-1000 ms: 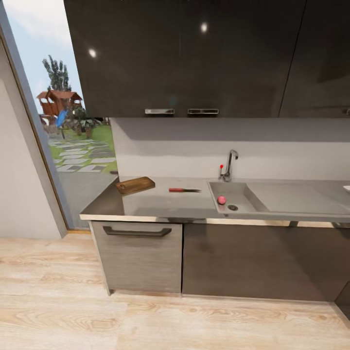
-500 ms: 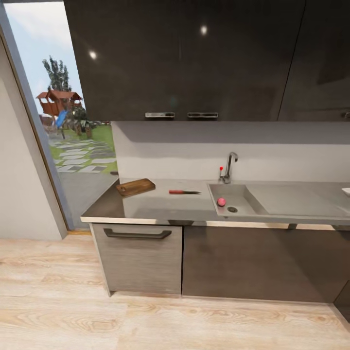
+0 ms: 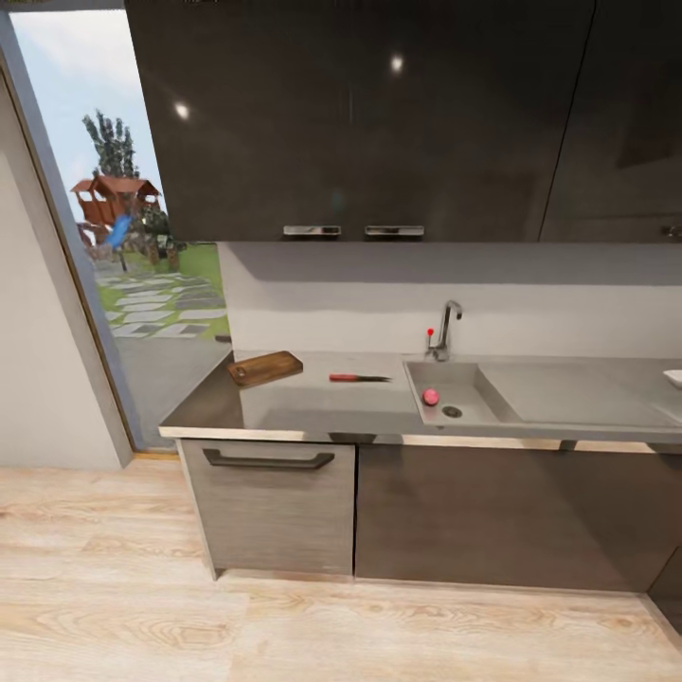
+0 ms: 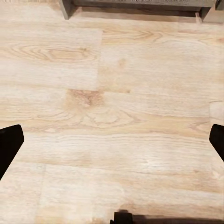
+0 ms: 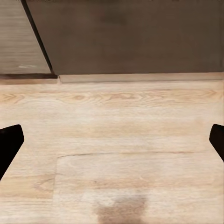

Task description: In the kitchen, take the Vidalia onion out of the sink, dice it on the chopping board with the paring knife, put the diced onion into the bowl on the countertop, then place both the paring knife and the chopping board into the sink.

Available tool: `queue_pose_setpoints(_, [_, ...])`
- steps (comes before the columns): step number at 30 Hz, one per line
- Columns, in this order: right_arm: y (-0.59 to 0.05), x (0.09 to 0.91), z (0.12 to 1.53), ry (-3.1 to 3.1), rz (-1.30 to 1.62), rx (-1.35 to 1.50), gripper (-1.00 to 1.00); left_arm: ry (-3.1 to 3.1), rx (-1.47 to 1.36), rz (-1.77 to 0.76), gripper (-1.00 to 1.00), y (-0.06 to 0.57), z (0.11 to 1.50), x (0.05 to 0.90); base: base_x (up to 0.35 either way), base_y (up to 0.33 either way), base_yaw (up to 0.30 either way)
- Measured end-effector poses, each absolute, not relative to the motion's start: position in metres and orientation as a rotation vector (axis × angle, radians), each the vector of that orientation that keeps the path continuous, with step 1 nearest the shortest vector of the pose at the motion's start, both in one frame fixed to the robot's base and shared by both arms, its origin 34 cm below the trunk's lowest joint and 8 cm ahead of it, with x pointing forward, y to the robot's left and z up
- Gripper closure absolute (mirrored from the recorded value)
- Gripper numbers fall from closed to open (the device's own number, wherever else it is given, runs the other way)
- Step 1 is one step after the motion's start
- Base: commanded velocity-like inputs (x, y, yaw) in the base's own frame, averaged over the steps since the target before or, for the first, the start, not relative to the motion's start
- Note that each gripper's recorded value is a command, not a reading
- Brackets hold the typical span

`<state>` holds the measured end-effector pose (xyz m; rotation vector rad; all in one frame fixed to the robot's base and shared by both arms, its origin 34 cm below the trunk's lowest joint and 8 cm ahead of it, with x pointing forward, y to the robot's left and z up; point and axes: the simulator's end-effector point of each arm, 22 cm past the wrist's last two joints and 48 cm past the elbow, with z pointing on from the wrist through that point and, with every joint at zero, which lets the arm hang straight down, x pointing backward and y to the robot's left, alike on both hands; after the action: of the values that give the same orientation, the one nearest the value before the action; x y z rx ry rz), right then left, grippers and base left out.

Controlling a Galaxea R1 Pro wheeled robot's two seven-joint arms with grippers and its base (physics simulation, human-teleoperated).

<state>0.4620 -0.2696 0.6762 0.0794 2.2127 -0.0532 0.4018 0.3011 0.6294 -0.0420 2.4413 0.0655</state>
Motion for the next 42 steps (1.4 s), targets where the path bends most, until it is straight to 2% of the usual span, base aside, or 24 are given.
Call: queue_pose_setpoints(42, [-0.270, 0.451, 0.721, 2.214, -0.053, 0.079, -1.00, 2.441, -0.041, 0.067, -1.00, 0.302, 0.674, 0.391, 0.000, 0.000, 0.000])
